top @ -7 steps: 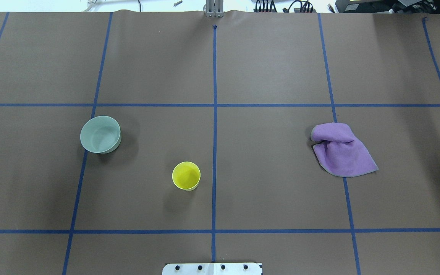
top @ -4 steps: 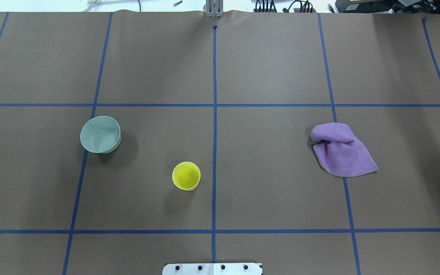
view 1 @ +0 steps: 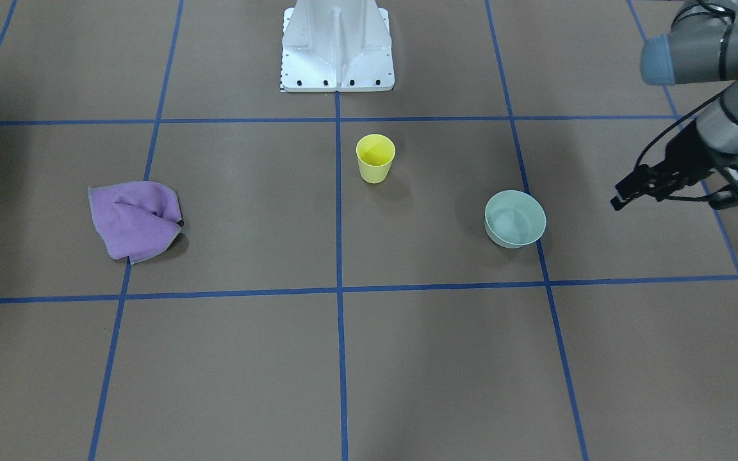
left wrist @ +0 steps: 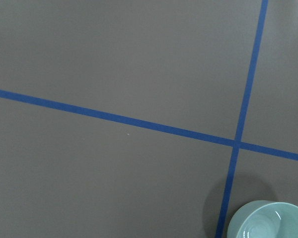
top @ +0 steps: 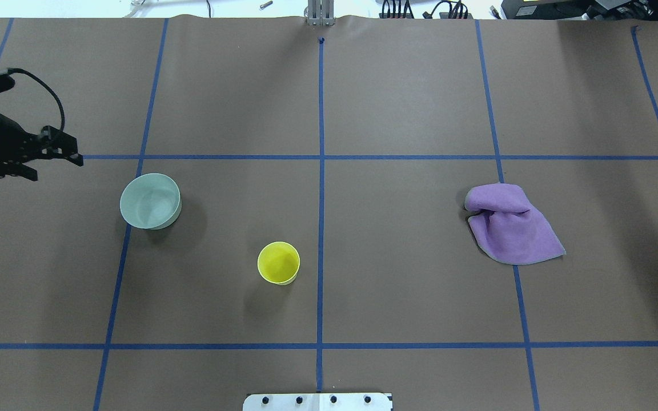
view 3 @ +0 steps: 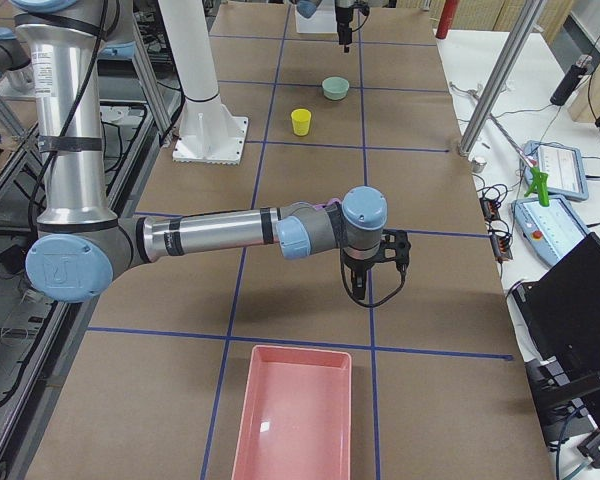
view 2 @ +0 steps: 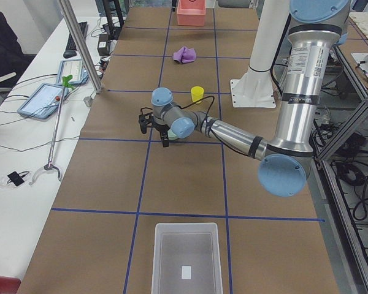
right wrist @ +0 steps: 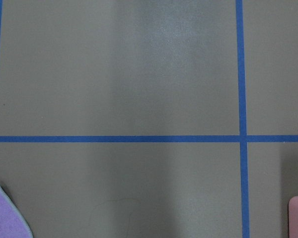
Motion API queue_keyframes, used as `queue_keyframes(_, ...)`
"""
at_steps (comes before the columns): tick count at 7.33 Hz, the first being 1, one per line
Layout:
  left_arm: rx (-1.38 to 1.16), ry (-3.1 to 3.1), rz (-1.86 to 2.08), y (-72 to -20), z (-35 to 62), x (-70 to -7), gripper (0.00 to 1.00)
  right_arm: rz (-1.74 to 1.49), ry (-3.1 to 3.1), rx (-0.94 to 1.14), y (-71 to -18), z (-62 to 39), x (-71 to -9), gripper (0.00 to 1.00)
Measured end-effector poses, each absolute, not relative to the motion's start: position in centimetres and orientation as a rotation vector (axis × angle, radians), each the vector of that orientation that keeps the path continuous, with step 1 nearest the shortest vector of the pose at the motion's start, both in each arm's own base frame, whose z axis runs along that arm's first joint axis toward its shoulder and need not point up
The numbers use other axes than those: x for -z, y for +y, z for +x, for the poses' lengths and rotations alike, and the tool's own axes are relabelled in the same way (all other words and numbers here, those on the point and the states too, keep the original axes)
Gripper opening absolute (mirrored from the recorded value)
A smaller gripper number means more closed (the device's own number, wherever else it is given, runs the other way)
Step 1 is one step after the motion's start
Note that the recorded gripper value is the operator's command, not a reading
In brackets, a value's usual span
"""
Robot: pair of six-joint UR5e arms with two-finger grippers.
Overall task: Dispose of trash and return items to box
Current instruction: 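Reach the left gripper to the pale green bowl and grasp its rim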
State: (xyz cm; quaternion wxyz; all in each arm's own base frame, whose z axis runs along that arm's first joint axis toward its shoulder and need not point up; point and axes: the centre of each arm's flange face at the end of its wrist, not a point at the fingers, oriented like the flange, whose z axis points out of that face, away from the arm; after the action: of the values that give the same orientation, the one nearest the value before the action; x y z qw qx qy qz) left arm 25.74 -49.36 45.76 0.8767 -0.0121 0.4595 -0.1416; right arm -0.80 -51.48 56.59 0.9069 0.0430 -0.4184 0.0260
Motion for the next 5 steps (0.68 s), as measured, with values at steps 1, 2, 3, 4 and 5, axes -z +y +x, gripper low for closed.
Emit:
queue_keyframes(1,0.304,0.979,-0.031,-48.3,28.8,-45.8,0.98,0.091,-0.864,-0.053,-51.6,-0.8,-56.5,1.0)
queue_keyframes(2,0.294,0.988,-0.041,-47.7,31.1,-45.8,0.98,0.092,-0.865,-0.052,-51.6,-0.9,-56.4,1.0)
queue_keyframes(3,0.278,0.991,-0.052,-47.7,33.4,-45.6,0.84,0.091,-0.866,-0.051,-51.7,-0.9,-56.4,1.0)
queue_keyframes(4,0.267,0.986,-0.056,-48.0,35.5,-45.6,0.22,0.09,-0.868,-0.049,-51.7,-1.0,-56.3,1.0)
queue_keyframes(5,0.26,0.975,-0.051,-48.1,37.0,-45.6,0.0,0.09,-0.87,-0.047,-51.7,-1.1,-56.3,1.0)
